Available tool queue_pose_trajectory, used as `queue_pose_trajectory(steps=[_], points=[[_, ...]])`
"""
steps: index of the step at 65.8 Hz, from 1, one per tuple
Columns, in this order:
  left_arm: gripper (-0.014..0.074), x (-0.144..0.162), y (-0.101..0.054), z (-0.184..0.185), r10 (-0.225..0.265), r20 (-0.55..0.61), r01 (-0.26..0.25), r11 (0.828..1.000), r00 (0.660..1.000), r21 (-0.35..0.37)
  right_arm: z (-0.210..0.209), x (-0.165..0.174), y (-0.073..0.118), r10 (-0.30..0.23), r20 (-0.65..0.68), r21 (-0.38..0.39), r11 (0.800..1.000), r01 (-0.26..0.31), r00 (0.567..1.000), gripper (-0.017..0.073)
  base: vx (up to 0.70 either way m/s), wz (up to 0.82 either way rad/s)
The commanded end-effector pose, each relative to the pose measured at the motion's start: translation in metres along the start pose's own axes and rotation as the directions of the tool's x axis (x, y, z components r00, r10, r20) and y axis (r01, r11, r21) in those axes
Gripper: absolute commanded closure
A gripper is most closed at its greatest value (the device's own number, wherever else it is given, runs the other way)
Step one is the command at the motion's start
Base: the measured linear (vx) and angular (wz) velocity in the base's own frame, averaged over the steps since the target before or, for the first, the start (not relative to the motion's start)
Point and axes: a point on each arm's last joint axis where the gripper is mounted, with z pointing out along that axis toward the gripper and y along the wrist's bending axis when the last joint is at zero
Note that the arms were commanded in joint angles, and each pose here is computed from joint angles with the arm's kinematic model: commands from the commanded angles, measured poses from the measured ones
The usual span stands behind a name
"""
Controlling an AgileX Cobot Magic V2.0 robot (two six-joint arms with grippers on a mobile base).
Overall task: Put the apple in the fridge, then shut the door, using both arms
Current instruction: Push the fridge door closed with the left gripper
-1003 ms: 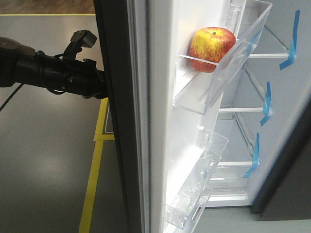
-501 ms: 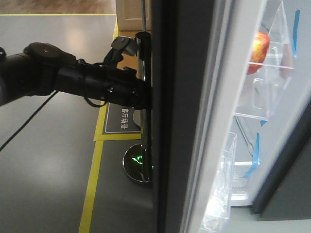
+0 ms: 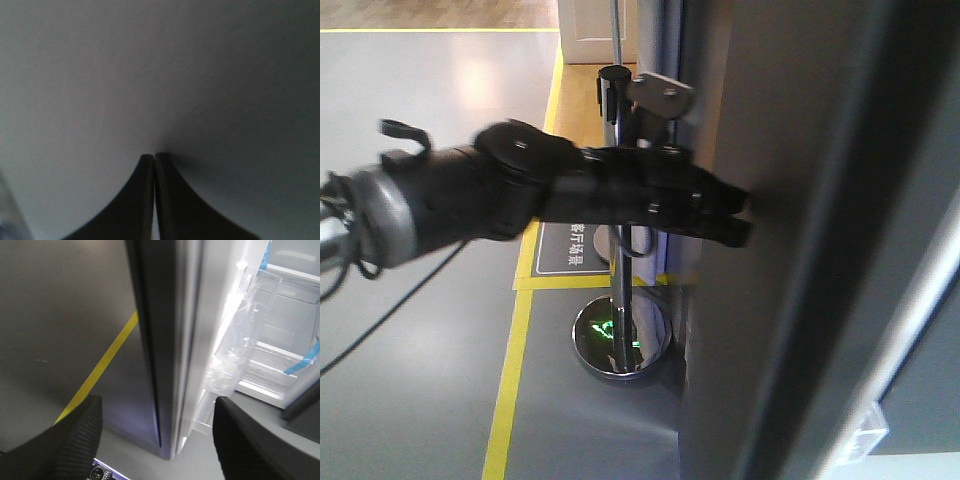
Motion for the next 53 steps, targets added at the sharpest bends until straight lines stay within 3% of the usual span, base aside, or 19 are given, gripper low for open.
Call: queue_pose_trajectory(steps=[1, 25, 37, 53], points=[[0.0599, -0.031, -0.023, -0.005, 0.009, 0.119, -0.010, 1.000, 0.993, 0.008, -0.002, -0.005, 0.000, 0.003, 0.002, 0.005, 1.000, -0.003, 1.000, 0.0107, 0.00, 0.00], [0.0599, -0.049, -0.050, 0.057, 0.057, 0.191, -0.073, 0.994, 0.980, 0.081, -0.002, -0.005, 0.000, 0.003, 0.002, 0.005, 1.000, -0.003, 1.000, 0.0107, 0.00, 0.00], [0.0599, -0.050, -0.048, 0.076, 0.061, 0.218, -0.076, 0.995, 0.974, 0.061, -0.002, -0.005, 0.000, 0.003, 0.002, 0.005, 1.000, -0.003, 1.000, 0.0107, 0.00, 0.00], [0.0599, -0.054, -0.049, 0.070, 0.067, 0.209, -0.078, 0.996, 0.976, 0.043, -0.002, -0.005, 0.000, 0.002, 0.002, 0.006, 1.000, -0.002, 1.000, 0.0107, 0.00, 0.00]])
